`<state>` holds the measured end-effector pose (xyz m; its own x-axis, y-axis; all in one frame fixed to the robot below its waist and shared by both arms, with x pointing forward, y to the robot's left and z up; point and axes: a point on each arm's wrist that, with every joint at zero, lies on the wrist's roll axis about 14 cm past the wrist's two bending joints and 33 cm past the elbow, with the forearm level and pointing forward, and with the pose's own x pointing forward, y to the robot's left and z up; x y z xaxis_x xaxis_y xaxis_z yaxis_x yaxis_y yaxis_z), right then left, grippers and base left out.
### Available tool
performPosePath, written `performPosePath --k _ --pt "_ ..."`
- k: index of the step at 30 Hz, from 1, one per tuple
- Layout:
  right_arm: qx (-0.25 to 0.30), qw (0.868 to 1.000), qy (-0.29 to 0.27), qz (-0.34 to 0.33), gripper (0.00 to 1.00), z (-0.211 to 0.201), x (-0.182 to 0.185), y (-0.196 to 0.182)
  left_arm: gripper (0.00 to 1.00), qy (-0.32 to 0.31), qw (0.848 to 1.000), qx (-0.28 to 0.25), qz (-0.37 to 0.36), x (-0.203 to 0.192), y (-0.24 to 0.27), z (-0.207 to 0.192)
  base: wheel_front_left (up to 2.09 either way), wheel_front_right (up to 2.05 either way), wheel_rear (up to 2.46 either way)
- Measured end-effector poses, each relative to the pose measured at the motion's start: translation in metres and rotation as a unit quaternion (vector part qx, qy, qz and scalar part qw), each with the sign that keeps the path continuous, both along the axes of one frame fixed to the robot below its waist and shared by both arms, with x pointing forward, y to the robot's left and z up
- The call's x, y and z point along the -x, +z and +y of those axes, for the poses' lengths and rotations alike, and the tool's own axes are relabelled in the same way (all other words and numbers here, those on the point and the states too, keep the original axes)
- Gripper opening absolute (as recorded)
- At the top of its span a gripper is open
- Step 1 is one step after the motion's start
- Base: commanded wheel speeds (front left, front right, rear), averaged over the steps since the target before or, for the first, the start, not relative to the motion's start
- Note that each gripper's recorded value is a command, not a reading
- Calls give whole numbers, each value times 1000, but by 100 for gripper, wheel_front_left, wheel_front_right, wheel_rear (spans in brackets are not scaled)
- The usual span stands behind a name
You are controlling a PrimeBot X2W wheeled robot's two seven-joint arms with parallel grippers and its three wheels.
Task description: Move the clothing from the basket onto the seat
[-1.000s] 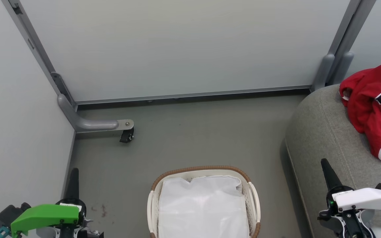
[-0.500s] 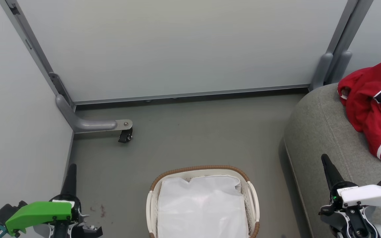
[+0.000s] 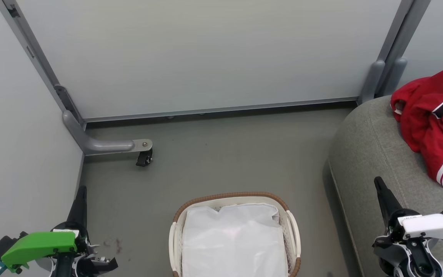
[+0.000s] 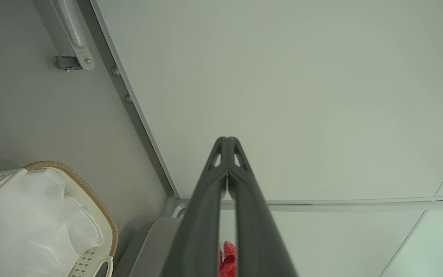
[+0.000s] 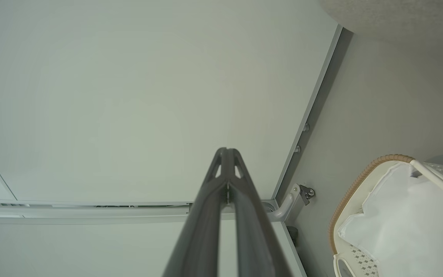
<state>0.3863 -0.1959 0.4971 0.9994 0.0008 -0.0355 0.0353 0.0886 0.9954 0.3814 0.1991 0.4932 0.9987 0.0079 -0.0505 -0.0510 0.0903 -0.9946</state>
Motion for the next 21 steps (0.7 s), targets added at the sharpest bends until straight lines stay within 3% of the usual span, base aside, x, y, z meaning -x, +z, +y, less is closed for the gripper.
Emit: performPosePath --k 21 --pt "-47 999 -1 -13 0 -3 -1 7 0 -3 999 48 -19 -6 10 0 0 0 0"
